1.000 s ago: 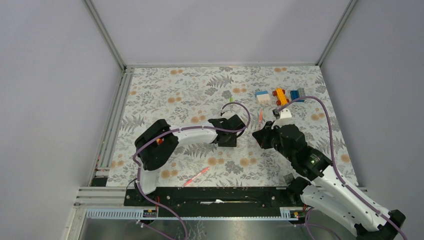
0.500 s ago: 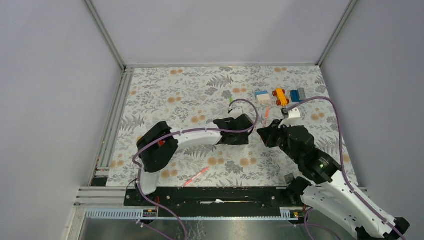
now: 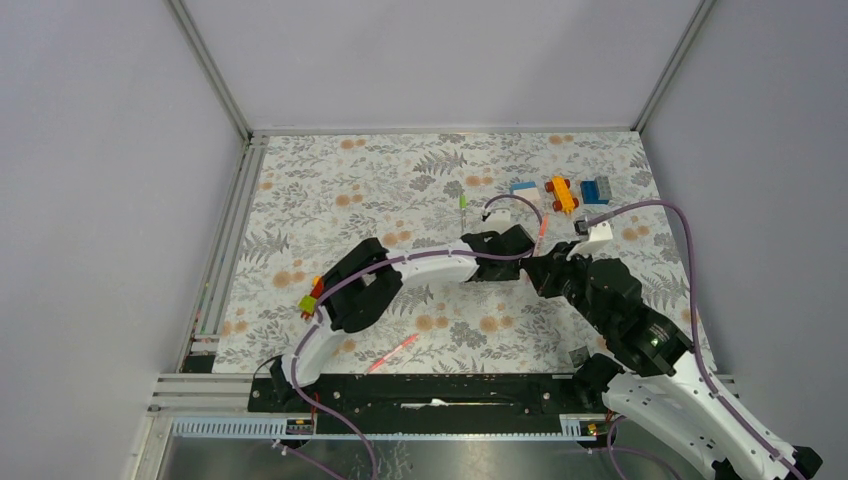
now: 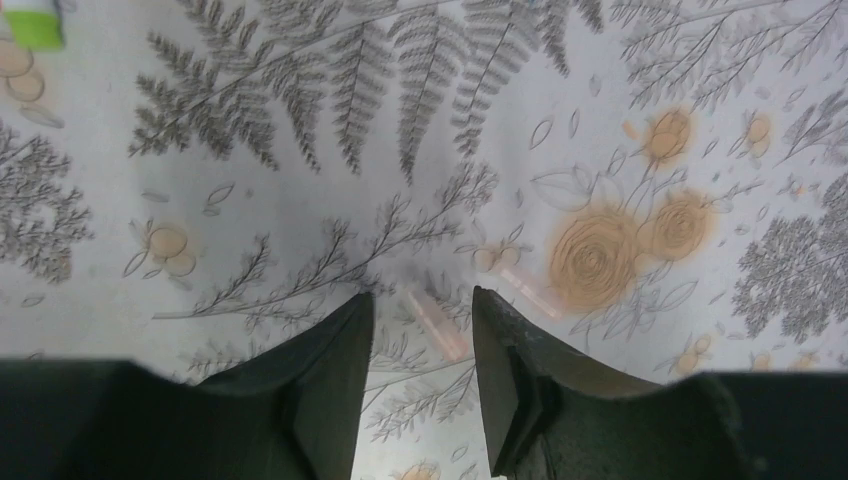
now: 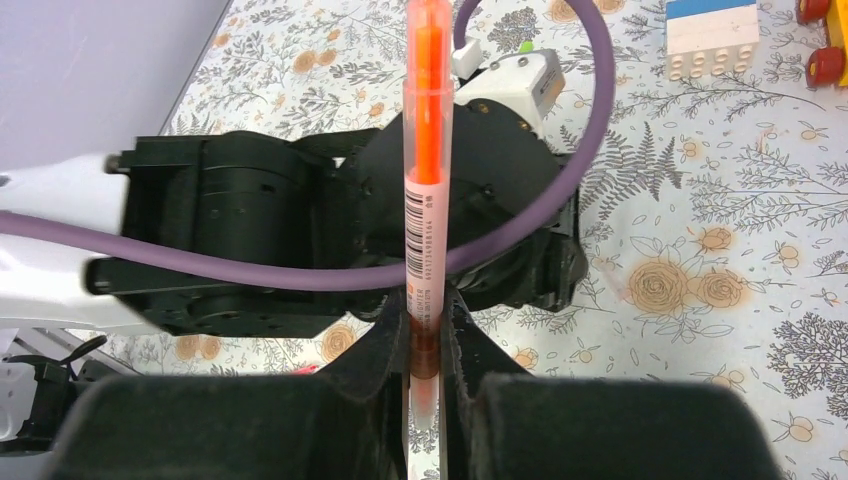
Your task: Insert the pens into the pen caps
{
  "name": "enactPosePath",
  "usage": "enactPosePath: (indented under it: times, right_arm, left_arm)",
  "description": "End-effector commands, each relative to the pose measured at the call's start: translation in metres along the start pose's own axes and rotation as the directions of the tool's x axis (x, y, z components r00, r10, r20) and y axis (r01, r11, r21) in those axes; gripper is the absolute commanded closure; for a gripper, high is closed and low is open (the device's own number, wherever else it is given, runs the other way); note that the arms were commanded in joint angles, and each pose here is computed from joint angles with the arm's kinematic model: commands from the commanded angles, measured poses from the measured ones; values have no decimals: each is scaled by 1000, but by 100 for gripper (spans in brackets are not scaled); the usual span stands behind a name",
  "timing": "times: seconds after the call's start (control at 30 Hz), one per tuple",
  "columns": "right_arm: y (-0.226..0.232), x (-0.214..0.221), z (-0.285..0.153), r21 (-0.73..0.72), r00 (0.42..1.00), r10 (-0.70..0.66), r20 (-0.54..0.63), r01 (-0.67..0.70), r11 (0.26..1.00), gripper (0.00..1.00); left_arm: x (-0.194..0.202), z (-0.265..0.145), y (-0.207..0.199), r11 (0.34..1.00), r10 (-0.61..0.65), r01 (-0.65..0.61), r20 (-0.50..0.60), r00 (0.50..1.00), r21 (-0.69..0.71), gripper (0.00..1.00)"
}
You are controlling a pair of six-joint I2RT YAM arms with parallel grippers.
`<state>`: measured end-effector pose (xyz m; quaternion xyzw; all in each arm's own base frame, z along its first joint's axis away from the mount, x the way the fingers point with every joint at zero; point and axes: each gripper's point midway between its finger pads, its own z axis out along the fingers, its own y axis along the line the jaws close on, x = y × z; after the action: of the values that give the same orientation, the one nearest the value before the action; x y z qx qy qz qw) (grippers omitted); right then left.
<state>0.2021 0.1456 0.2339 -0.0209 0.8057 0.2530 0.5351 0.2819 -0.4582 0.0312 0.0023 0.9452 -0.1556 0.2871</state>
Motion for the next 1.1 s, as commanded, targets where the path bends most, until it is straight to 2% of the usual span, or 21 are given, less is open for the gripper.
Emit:
enactPosePath:
  times: [0.0,0.13,0.53,0.8,1.07]
  right_arm:
    - [-3,-15,-6,19,999,-2,48,1,1000,100]
    - [-3,-13,-7,18,999,0,48,-1,1000,100]
    - [-3,-15,-11,12,999,4,55,-5,1000,100]
    - [-2,-13,-9,7,999,13,45,-13,1000,100]
    - [0,-16,-10,1,999,13,46,-13,1000,100]
  left_arm:
    - [-11,7,-13,999,39,-38,56,998,-8,54]
    - [-10,12,-13,999,49,-48,58,997,-23,55]
    - [8,9,7,990,113,-109,43,993,-91,71]
    - [4,2,21,981,146,-136,66,987,-138,72]
    - [14,0,38,971,171,-162,35,985,-176,84]
